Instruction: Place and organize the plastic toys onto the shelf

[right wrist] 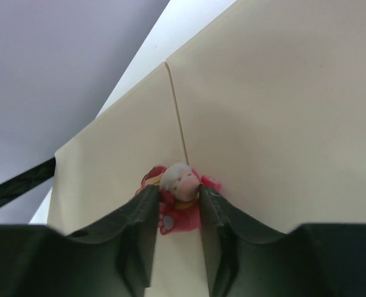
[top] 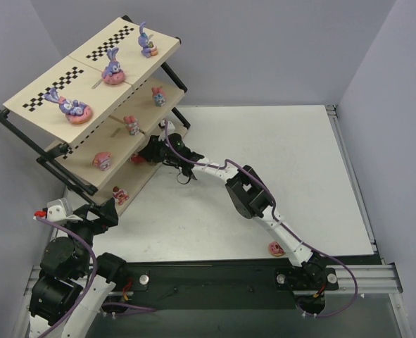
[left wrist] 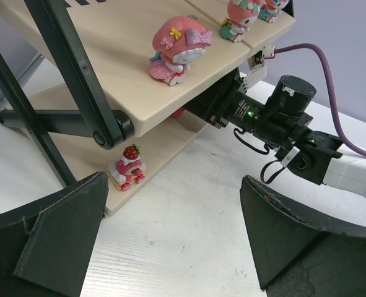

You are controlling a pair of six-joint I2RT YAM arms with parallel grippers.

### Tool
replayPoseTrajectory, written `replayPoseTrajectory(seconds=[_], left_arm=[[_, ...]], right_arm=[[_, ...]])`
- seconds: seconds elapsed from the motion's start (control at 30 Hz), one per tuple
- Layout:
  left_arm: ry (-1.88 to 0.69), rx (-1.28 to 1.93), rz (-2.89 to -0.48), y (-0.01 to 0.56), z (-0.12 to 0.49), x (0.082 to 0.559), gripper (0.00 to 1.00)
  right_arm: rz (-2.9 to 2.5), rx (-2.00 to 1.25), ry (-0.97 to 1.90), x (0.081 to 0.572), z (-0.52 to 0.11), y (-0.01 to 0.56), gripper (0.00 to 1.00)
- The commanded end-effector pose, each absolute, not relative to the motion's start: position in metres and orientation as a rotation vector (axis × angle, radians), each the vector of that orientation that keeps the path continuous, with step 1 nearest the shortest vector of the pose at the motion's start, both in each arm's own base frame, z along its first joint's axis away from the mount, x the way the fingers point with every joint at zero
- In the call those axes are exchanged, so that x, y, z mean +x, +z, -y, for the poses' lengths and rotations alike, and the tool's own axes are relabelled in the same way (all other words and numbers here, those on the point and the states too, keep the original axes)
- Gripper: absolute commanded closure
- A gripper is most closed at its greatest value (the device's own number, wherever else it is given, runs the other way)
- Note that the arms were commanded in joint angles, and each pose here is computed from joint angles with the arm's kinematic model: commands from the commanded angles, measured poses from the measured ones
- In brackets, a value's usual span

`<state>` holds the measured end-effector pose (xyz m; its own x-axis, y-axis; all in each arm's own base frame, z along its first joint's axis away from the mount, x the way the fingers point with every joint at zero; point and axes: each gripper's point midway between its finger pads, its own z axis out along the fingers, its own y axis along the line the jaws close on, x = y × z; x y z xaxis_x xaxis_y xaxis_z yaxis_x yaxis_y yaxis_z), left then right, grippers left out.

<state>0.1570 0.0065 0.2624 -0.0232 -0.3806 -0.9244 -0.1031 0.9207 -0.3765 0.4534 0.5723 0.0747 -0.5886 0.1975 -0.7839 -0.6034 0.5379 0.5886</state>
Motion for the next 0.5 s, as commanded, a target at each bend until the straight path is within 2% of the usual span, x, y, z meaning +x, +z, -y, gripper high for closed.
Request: replayPoseTrajectory(seconds=[0.0,0.03,0.23,0.47], left_arm=[[-0.301,-0.429,-1.425,0.291,-0.019,0.135,0.03],[-0.301,-0.429,-1.425,0.291,-0.019,0.135,0.03],[-0.302,-0.425,-1.424,0.291,-0.018,0.135,0.03],[-0.303,-0.422,-1.427,0.290,-0.018,0.135,0.03]], right_arm=[[-1.803,-0.371,1.182,0.448,-0.579,0.113,0.80],[-1.811,-0.365,1.175,0.447,-0.576,0.109,0.86],[-1.800,-0.297,1.156,0.447,-0.562,0.114,1.00],[-1.786,-0.243,1.182,0.440,-0.550,0.120,1.00]])
